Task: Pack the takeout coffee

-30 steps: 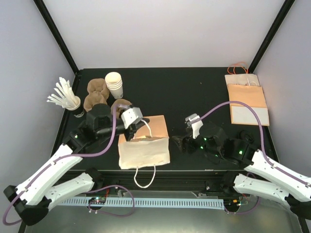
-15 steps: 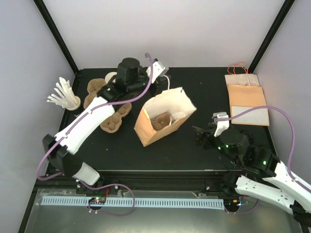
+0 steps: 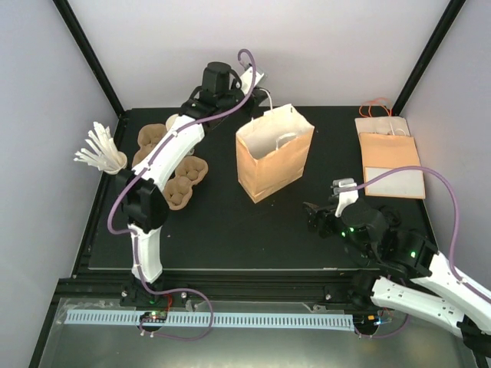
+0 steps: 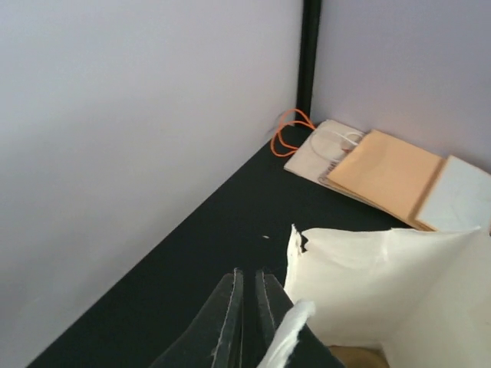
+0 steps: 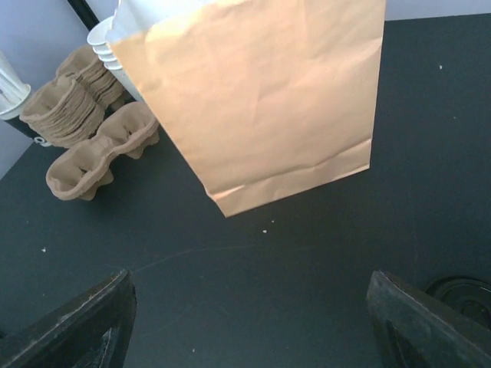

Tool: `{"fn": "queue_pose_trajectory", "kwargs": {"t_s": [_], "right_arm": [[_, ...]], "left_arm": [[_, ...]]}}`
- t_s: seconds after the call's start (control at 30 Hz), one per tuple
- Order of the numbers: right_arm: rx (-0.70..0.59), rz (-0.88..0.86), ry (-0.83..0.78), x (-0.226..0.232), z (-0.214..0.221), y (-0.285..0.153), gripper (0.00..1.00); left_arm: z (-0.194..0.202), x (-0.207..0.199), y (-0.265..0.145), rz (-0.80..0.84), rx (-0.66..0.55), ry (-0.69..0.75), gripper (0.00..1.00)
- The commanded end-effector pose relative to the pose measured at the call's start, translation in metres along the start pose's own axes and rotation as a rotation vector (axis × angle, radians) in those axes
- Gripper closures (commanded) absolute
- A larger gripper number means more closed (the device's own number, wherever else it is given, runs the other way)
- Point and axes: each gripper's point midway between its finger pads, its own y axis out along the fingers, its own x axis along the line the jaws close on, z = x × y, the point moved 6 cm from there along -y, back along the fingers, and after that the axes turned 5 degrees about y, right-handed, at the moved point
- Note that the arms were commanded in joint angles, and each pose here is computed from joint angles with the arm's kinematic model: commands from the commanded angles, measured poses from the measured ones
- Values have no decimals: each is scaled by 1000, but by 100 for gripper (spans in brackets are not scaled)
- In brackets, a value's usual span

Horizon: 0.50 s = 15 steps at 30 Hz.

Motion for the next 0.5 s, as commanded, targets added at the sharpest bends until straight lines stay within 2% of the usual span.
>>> {"fn": "queue_pose_trajectory", "kwargs": {"t_s": [0.0,0.07,0.1,0.17,0.23,0.3,0.47], "right_arm": [[1,9,-8,4,-2,5,15],[7,11,-14,5,-2,7,15],[9,12,-15,5,-2,8,15],[5,10,-19,5,-2,8,14],[2,-2,-25,7,-2,9,13],[5,-9,-31,9,-3,10,13],[46,-25,-52,16,2,18,10]], "left_arm": [[-14,18,2,-25,-33,-12,80],[-15,17,0,-19,-22,-17,50],[-17,15,-3,-10,-23,-16,40],[-25,11,-15,-7,-27,-20,26],[-36,7,-33,-15,-24,-21,19],[-42,4,-54,-62,4,-28,16],[-16,10,-109,-257,167,-83,19]]}}
